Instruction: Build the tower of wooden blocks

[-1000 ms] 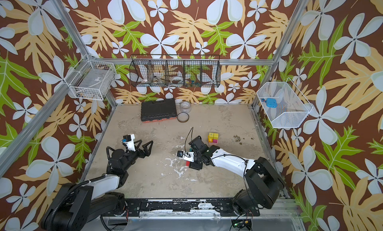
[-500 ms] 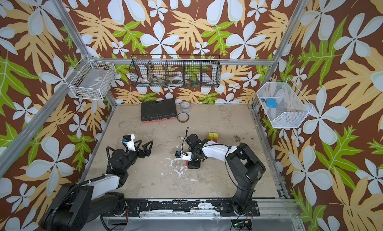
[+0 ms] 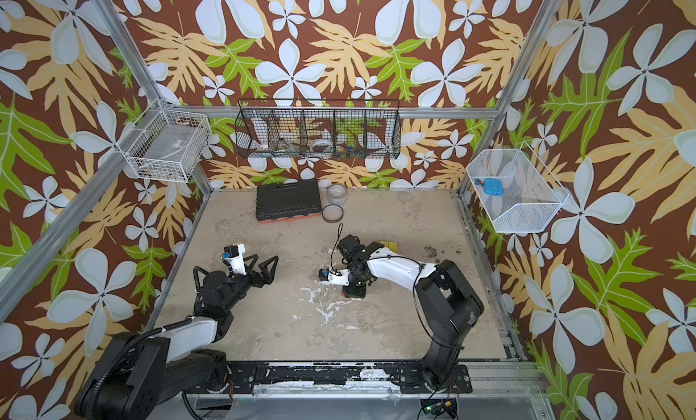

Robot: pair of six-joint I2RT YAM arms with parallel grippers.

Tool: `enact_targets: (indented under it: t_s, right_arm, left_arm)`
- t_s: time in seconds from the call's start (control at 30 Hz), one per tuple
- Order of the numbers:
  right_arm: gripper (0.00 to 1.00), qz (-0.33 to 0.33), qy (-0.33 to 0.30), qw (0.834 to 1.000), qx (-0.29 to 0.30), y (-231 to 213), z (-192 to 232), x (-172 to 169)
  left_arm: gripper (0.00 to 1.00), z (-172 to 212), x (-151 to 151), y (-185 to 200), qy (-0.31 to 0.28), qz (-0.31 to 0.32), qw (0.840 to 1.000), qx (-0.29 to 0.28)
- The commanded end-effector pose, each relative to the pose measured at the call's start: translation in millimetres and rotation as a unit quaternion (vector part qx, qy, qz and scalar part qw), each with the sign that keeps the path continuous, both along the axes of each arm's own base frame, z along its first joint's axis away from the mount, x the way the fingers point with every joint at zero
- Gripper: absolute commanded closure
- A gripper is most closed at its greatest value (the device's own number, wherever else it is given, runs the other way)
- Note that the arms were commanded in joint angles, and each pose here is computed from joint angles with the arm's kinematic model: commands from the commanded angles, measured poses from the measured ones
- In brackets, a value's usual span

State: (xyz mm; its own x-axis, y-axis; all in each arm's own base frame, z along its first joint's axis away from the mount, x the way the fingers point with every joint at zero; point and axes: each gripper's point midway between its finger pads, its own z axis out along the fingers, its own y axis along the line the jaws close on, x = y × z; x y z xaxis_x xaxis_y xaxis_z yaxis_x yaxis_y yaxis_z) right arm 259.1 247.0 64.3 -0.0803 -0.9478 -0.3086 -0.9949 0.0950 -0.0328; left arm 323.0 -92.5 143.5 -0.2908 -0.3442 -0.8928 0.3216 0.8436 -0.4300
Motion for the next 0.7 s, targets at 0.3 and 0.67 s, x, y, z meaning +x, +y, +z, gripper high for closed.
enact_targets:
  t_s: [0.3, 0.67]
  right_arm:
    - [1.00, 0.018, -0.129, 0.989, -0.065, -60, 146, 56]
    - [1.00, -0.012, -0.140, 0.987, -0.075, -125, 166, 97]
  left_arm:
    - [0.00, 11, 1, -3, -0.020, -0.008, 1.000, -0.005]
    - [0.00, 13, -2, -10, -0.025, -0.033, 0.999, -0.003]
